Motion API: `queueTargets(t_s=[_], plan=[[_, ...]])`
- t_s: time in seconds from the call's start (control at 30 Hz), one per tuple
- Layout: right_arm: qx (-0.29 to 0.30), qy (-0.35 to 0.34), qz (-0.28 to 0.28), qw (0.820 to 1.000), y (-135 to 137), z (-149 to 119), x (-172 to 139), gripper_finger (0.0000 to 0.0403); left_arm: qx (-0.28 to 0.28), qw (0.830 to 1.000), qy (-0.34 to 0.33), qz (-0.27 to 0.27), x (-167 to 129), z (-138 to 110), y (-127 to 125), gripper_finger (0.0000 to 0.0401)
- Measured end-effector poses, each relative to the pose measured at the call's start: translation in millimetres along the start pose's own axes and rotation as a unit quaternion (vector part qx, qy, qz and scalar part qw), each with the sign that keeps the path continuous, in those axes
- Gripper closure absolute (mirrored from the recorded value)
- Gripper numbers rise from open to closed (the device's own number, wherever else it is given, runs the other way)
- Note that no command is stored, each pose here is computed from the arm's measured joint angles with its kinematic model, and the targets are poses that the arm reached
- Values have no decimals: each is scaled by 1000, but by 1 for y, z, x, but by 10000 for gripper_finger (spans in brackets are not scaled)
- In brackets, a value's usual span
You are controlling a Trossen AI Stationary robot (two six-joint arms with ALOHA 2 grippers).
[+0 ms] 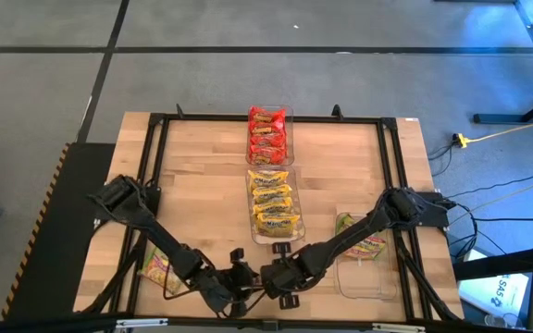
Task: Sort Maruchan noodles
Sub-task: Put the green noodle pack into the bottom transparent bin
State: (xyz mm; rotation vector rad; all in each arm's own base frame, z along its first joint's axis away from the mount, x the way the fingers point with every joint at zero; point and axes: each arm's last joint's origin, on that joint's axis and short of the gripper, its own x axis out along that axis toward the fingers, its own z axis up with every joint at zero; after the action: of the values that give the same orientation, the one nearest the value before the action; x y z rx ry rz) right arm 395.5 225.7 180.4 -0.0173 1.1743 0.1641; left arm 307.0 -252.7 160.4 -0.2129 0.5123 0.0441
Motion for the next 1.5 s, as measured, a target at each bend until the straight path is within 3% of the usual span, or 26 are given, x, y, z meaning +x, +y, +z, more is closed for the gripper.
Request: queueTargets(t_s=[0.17, 0.33, 0.6, 0.83, 1.1, 1.27, 1.5], plan=[[-35, 1, 4, 999, 13, -2, -16, 324, -13, 1000, 21, -17, -21, 6, -5, 248], [-45, -11, 7, 999, 31, -11, -53, 313, -13, 999, 20, -27, -35, 4, -15, 248], [-16, -35, 0, 999, 46, -35, -134, 318, -10, 1000, 11, -24, -40, 2, -18, 248], [19, -35, -4, 999, 56, -78, -180, 316, -9, 1000, 12, -25, -40, 2, -18, 248], [116, 2, -14, 993, 42, -146, -191, 314, -9, 1000, 11, -26, -40, 2, -18, 248], [182, -10, -4, 983, 28, -184, -192, 313, -10, 1000, 11, -26, -39, 2, -18, 248], [200, 6, 0, 980, 19, -214, -164, 313, -13, 1000, 10, -27, -39, 2, -19, 248]])
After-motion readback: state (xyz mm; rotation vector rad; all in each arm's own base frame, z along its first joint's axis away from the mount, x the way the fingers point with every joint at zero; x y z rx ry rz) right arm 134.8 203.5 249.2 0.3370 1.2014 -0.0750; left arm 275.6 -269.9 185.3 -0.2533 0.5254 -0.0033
